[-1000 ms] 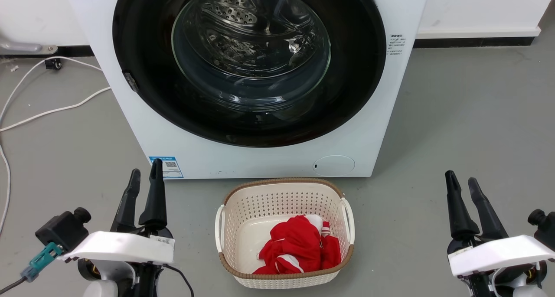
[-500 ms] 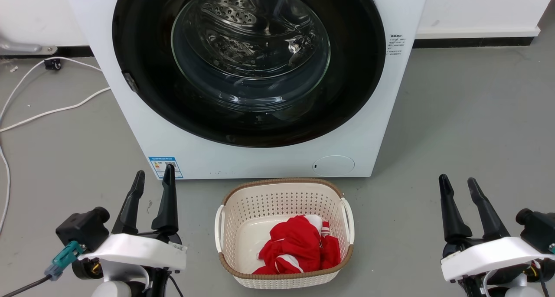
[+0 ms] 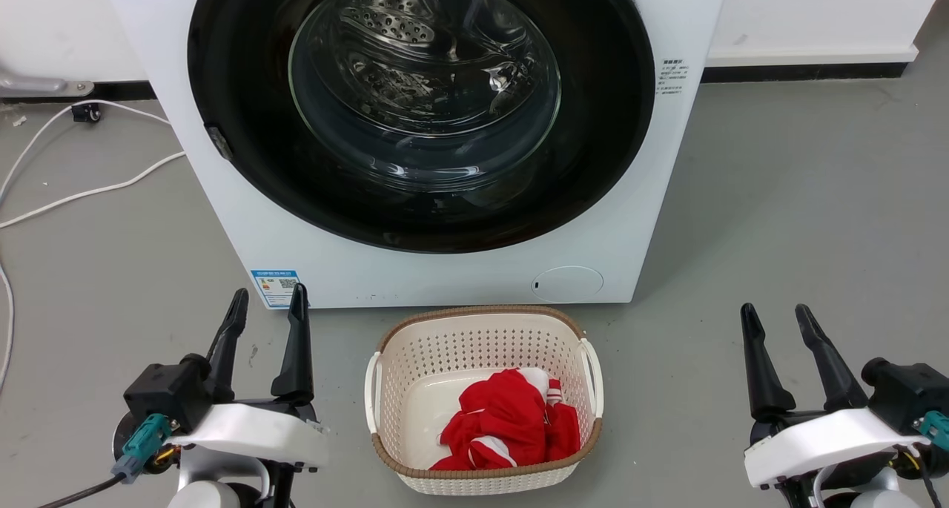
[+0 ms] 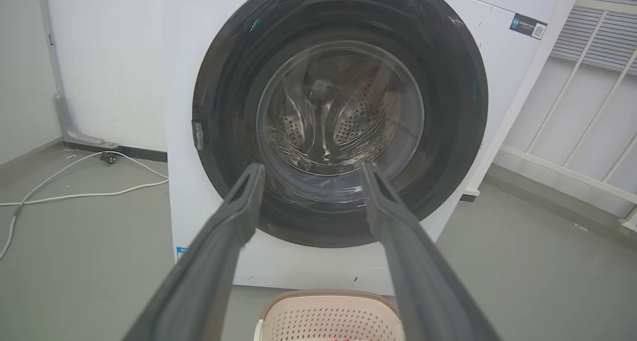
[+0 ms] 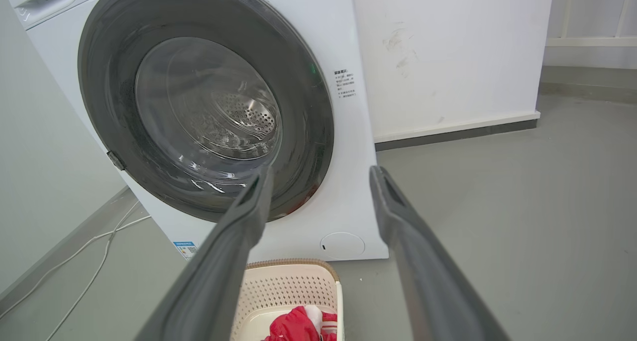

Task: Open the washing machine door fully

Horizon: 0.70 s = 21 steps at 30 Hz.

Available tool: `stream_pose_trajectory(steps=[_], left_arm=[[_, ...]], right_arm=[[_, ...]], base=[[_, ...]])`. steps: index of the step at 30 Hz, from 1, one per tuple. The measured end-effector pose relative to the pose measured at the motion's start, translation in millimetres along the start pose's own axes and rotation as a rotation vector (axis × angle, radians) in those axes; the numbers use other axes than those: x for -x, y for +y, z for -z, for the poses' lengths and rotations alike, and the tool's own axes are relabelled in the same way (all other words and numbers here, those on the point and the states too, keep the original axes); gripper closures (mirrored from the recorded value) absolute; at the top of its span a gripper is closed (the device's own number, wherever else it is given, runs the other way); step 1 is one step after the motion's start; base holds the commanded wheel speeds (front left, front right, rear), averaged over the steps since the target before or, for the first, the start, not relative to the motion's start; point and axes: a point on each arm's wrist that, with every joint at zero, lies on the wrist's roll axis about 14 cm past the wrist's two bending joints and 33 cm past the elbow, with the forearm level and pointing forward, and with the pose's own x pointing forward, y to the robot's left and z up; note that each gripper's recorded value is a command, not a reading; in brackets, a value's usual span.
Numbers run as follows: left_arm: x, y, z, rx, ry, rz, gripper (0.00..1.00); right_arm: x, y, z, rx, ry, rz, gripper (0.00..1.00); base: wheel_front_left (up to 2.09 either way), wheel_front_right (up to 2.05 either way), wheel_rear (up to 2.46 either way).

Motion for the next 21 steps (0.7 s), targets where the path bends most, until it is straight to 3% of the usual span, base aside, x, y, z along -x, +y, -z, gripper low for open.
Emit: stream_pose_trajectory(steps=[21], left_arm=[[4.3,-3.1,-10.4,-0.181,-0.059,0.002,0.00]], right_arm=[[-0.7,9.3,-0.5,0.154,-0.003,-0.037,0.00]], base=[[0.00,0.00,0.00]])
